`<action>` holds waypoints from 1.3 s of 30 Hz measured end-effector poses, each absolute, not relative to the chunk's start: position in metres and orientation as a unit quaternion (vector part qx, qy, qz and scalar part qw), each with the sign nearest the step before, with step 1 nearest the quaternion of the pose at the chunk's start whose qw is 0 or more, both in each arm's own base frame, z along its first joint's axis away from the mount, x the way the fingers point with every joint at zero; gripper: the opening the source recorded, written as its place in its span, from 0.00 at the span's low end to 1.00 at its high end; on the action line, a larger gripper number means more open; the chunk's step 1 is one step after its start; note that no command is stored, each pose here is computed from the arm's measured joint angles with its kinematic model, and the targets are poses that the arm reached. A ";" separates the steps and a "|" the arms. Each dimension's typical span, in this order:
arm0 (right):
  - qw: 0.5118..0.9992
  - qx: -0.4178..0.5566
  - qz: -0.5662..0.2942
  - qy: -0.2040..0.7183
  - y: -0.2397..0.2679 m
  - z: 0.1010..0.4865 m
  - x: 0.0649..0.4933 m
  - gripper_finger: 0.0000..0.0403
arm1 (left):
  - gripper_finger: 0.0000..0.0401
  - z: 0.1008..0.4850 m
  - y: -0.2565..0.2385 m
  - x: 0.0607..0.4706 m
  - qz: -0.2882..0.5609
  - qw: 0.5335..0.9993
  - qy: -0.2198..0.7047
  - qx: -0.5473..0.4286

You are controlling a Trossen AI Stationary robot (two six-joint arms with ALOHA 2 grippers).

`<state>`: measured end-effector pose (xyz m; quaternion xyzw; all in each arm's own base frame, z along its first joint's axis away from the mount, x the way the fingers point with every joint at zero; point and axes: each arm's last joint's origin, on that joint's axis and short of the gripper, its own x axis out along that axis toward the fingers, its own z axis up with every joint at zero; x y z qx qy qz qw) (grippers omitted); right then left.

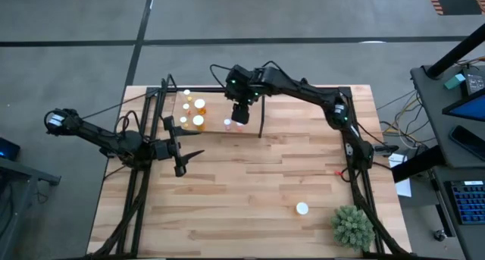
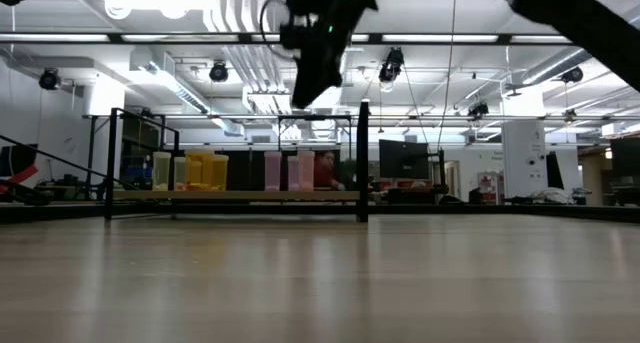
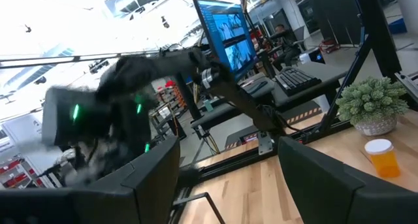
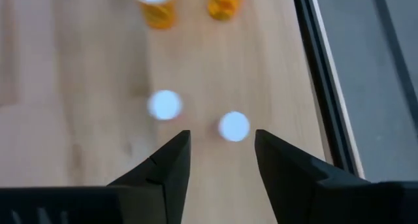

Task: Pick and place medicine bottles onto shelf by color
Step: Put the purple pill bottle on the shelf to align with the purple pill bottle

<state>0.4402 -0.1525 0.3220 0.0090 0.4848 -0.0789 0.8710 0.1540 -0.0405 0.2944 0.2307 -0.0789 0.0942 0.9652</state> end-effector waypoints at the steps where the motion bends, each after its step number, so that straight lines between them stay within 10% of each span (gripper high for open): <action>1: 0.874 0.003 -0.073 0.480 -0.145 0.330 0.437 0.38 | 0.60 0.295 -0.041 0.154 0.095 0.965 -0.080 0.230; 21: 0.962 -0.053 0.021 0.267 -0.012 0.329 0.290 0.20 | 0.58 0.308 -0.048 0.203 0.108 0.977 -0.054 0.177; 39: 0.988 -0.101 0.045 0.104 -0.007 0.273 0.220 0.11 | 0.02 0.309 0.048 0.291 0.149 0.957 0.241 0.058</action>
